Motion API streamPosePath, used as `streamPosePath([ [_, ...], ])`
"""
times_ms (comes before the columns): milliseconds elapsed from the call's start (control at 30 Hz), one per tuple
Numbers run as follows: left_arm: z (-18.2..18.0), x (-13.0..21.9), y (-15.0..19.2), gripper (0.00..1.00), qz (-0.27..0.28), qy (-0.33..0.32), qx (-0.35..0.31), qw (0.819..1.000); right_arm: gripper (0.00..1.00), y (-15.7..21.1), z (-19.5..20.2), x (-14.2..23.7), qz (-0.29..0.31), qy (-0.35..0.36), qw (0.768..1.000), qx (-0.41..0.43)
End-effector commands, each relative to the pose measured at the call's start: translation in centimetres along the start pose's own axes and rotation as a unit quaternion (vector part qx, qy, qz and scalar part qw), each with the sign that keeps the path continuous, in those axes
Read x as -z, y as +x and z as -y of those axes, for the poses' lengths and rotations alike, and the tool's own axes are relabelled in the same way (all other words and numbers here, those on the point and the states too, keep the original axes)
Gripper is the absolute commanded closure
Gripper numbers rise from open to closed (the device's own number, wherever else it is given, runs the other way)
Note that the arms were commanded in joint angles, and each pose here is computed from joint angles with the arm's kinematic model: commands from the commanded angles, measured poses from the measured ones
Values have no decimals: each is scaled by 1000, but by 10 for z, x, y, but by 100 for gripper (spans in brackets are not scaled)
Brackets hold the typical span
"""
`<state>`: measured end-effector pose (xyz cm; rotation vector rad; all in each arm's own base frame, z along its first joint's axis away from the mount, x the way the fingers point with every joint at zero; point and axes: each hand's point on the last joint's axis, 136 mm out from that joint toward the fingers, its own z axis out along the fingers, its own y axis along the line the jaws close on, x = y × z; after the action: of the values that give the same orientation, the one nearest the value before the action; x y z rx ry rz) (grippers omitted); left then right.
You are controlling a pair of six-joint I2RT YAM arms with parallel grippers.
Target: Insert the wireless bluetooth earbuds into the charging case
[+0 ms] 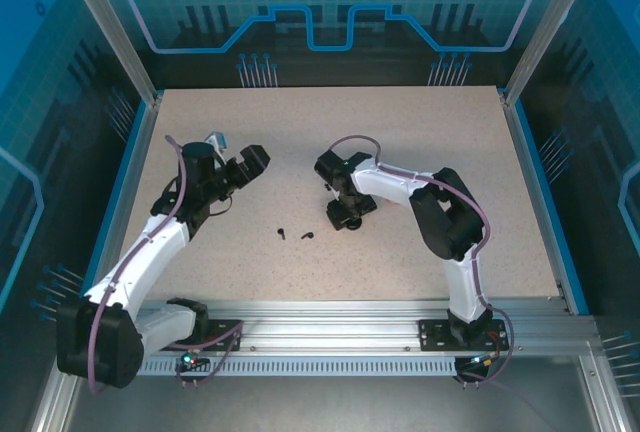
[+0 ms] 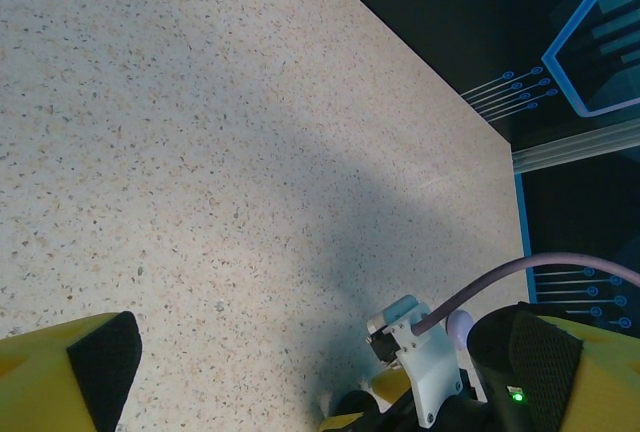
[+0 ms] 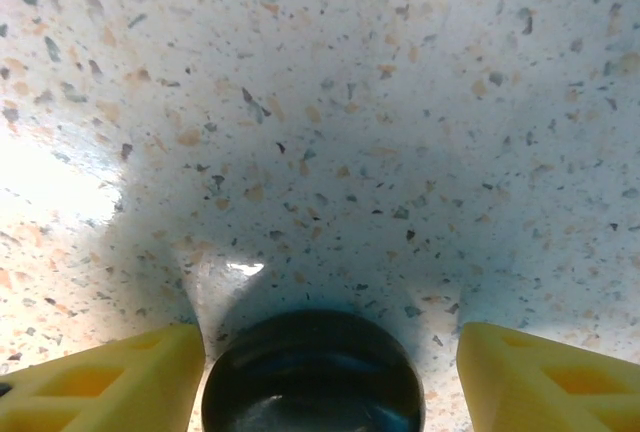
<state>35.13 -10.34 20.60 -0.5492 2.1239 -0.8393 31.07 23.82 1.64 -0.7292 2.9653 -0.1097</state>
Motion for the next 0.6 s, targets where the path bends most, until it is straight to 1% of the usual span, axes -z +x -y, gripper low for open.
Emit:
streamPosePath([
  [0, 16, 1, -6, 1, 3, 15, -16, 1000, 32, 15, 4, -7, -23, -7, 1000, 1],
  [367, 20, 0, -4, 1, 0, 16, -22, 1000, 37, 23, 2, -10, -37, -19, 999, -1],
  [567, 22, -2, -3, 1, -1, 16, -23, 1000, 36, 28, 1, -5, -40, -18, 999, 3],
])
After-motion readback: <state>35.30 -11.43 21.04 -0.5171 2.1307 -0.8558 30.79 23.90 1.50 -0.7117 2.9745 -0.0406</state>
